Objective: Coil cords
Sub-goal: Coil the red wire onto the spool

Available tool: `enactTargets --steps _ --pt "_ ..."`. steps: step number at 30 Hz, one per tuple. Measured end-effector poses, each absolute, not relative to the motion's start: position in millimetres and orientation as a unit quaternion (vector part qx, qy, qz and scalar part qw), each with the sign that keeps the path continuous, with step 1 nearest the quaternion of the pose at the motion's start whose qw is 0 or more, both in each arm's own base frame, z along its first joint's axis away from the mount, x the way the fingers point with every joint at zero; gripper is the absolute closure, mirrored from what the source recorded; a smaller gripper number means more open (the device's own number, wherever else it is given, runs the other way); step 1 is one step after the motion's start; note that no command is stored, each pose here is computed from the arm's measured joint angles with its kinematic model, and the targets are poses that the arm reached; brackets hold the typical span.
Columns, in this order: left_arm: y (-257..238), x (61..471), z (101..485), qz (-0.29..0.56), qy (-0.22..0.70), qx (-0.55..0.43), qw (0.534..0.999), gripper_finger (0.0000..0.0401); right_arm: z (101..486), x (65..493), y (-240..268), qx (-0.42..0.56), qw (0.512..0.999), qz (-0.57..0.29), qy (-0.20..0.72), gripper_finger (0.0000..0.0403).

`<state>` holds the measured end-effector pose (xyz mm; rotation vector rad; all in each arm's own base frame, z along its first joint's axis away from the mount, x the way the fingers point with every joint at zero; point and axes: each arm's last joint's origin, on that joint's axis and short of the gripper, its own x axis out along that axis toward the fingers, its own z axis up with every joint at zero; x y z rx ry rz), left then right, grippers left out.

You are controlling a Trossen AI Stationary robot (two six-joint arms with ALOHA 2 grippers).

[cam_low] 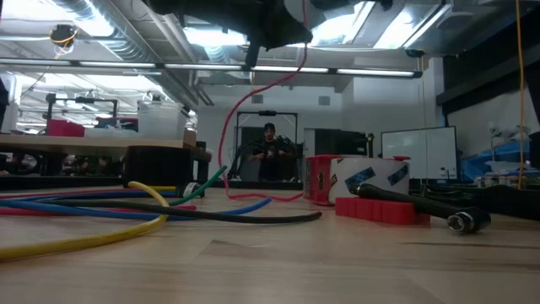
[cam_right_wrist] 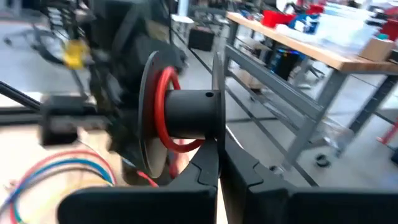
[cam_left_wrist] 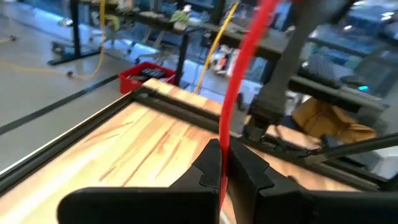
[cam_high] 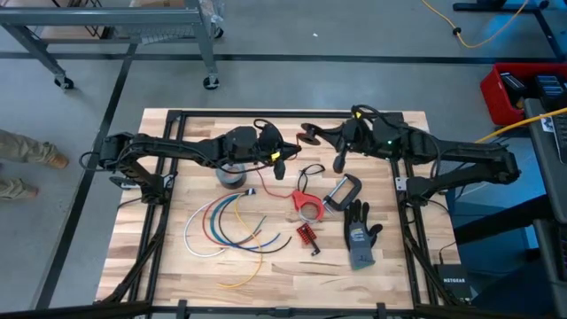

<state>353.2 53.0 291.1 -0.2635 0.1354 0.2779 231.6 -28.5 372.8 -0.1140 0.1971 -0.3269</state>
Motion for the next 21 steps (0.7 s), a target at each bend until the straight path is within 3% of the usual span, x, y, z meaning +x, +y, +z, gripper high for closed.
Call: enactTargets --steps 8,21 --pt "52 353 289 0.146 0.073 -0.178 0.971 0.0399 369 257 -31 -0.054 0.984 -0.161 0.058 0.0400" --pt "40 354 288 0.128 0.075 -0.227 0.962 0.0400 329 303 -41 -0.111 0.948 -0.273 0.118 0.0400"
